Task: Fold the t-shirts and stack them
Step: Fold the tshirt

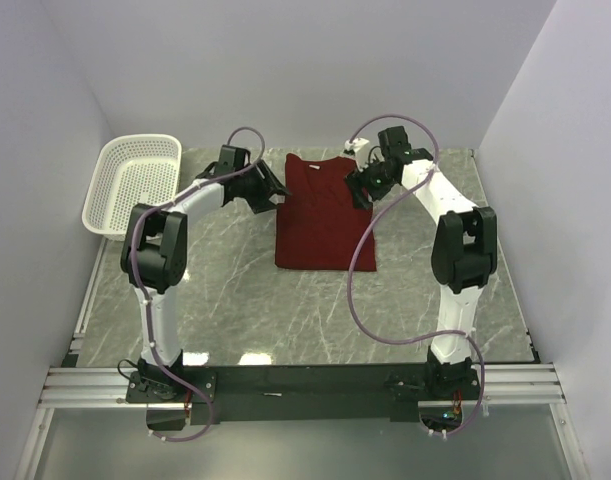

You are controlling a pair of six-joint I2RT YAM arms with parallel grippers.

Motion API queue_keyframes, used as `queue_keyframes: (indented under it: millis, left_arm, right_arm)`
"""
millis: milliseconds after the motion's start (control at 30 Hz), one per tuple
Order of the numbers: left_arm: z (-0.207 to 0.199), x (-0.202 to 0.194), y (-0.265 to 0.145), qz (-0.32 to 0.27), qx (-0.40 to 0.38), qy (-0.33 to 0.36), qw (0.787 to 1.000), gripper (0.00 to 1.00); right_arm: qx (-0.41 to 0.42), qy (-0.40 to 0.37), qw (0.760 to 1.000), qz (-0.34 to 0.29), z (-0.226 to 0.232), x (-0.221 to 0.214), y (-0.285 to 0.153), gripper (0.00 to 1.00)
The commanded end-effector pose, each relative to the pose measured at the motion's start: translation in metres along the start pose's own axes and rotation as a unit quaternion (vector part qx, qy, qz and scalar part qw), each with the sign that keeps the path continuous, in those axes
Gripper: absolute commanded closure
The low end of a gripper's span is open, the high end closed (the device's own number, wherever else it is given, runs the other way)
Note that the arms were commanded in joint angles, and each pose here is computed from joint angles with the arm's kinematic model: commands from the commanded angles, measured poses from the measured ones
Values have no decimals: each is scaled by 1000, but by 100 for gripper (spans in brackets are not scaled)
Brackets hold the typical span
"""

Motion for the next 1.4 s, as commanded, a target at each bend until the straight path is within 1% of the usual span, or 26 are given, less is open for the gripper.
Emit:
queue_keyframes:
  millis: [0, 100, 133, 167, 200, 233, 267, 300, 333, 367, 433, 467, 500, 533, 600, 633, 667, 733, 800, 833, 867, 933, 1033, 1100, 1267, 1367]
  left_arm:
    - [-35, 23, -34, -75, -34, 37, 996, 34]
    - [-48, 19, -66, -101, -45, 76, 991, 32]
    - [-42, 14, -69, -95, -37, 91, 991, 31]
    - [-39, 9, -74, -94, -36, 100, 990, 32]
    - [-44, 4, -89, -97, -52, 116, 987, 32]
    - [-26, -9, -89, -82, -38, 124, 988, 31]
    - [-18, -17, -93, -74, -39, 131, 988, 31]
    - [-19, -26, -107, -77, -52, 144, 985, 31]
    - [2, -41, -105, -55, -34, 145, 987, 32]
    - [10, -50, -106, -47, -27, 146, 988, 31]
    - [32, -70, -112, -31, -12, 142, 989, 32]
    - [37, -79, -112, -25, -11, 141, 990, 32]
    - [50, -91, -113, -16, -4, 134, 991, 32]
    - [52, -96, -114, -16, -12, 130, 991, 32]
    - [62, -110, -114, -7, -10, 123, 992, 33]
    - [63, -114, -115, -8, -13, 113, 993, 33]
    - [61, -117, -114, -12, -23, 116, 993, 33]
    - [66, -124, -113, -9, -20, 108, 994, 33]
    - [71, -128, -106, -4, -6, 105, 994, 33]
    - [72, -129, -104, -2, -5, 100, 995, 33]
    - [74, -132, -100, 2, -2, 97, 995, 33]
    - [78, -133, -88, 11, 8, 82, 997, 37]
    - [77, -132, -75, 16, 17, 67, 997, 40]
    - [71, -129, -65, 8, 14, 63, 998, 41]
    - [68, -120, -47, 0, 32, 50, 998, 44]
    - [69, -118, -42, -3, 38, 47, 998, 47]
  right_arm:
    - [-98, 36, 993, -60, -8, 19, -28, 16]
    - [-88, 24, 993, -71, 2, 16, -43, 13]
    - [-79, 20, 994, -75, 4, 11, -49, 13]
    - [-35, -1, 995, -93, 18, 4, -56, 13]
    - [-14, -14, 994, -103, 24, -2, -61, 13]
    - [7, -50, 992, -115, 30, -8, -65, 13]
    - [33, -75, 989, -121, 46, -21, -73, 12]
    - [73, -100, 982, -141, 58, -27, -75, 12]
    - [89, -146, 975, -144, 65, -36, -78, 11]
    - [103, -163, 970, -146, 78, -49, -81, 6]
    - [105, -192, 964, -150, 85, -61, -80, 4]
    - [95, -185, 968, -143, 88, -70, -78, 2]
    - [64, -170, 975, -128, 83, -73, -76, 2]
    - [49, -139, 981, -125, 80, -71, -74, 3]
    - [58, -107, 987, -104, 72, -64, -69, 14]
    - [81, -71, 990, -91, 75, -63, -69, 21]
    - [91, -58, 990, -89, 70, -55, -67, 30]
    - [134, -50, 986, -86, 76, -54, -67, 33]
    - [153, -78, 982, -80, 83, -60, -68, 30]
    - [172, -118, 975, -71, 93, -68, -69, 28]
    - [174, -133, 973, -68, 95, -74, -69, 28]
    - [167, -176, 968, -70, 106, -88, -69, 24]
    - [130, -227, 962, -74, 112, -101, -67, 20]
    - [114, -243, 961, -72, 113, -104, -67, 19]
    - [110, -238, 963, -62, 111, -105, -60, 20]
    - [104, -249, 961, -57, 110, -107, -57, 20]
Point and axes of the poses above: each gripper's point midway between its finger pads, its own y axis out along the fingers, its own z axis along the line the jaws close on, x = y × z, the point moved 10 cm from there along -y, back along the fingers, and after that the axes turned 4 degrees about -y, right-handed, at the moved point
